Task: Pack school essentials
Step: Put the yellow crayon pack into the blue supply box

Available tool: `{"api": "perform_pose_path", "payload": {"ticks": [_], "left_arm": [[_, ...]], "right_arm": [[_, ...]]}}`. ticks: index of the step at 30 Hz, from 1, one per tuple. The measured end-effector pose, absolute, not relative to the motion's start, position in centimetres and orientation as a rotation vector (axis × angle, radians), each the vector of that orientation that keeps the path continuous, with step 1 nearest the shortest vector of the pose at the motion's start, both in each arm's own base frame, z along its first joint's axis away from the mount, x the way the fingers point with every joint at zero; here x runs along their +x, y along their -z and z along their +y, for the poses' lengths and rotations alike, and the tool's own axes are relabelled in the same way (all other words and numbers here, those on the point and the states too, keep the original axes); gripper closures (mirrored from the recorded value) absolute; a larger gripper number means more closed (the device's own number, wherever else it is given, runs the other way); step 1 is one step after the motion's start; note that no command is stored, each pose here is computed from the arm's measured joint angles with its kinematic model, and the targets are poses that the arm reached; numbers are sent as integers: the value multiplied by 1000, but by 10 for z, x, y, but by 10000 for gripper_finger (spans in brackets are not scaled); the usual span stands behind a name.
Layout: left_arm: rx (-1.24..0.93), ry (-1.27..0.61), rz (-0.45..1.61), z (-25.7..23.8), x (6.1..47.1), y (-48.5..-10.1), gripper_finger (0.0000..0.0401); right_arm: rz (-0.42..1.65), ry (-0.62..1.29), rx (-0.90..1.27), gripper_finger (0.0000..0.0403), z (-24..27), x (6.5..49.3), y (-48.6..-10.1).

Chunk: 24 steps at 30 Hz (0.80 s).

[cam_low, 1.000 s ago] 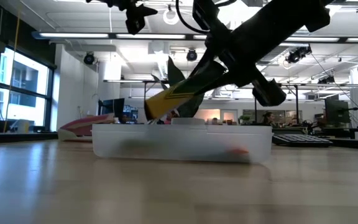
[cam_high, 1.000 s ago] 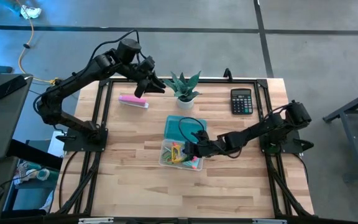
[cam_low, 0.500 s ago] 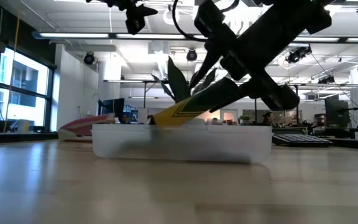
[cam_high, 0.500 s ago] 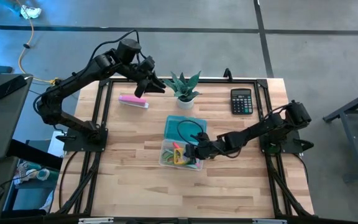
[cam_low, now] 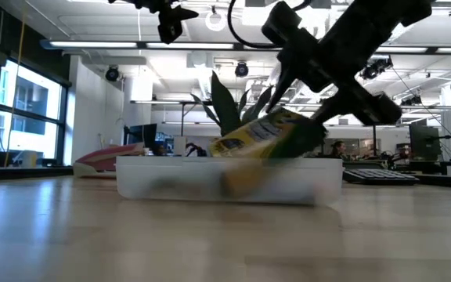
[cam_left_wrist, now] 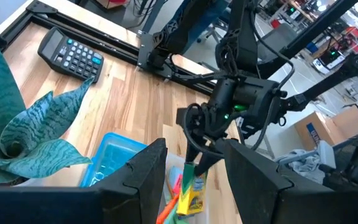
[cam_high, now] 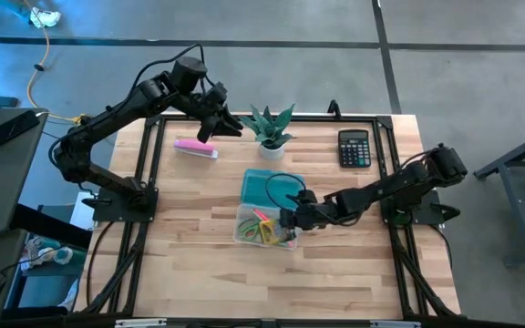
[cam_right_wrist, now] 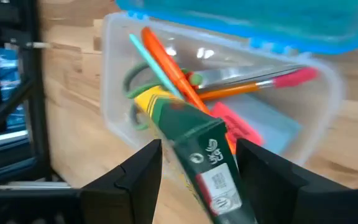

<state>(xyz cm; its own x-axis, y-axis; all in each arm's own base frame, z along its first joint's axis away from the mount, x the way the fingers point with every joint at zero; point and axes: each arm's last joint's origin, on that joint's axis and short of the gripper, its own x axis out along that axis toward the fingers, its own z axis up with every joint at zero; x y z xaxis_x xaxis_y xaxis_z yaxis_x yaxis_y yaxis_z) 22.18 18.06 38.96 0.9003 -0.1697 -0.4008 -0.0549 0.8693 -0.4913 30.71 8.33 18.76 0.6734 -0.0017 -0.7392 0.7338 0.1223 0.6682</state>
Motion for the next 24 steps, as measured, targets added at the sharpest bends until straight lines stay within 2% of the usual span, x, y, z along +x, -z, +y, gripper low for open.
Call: {"api": "perform_pose_path", "payload": {"ticks": [24], "left_arm": [[-516,52,474,180,221,-387,249]], "right_arm": [[724,624,1357,208,98,294,-191]]}}
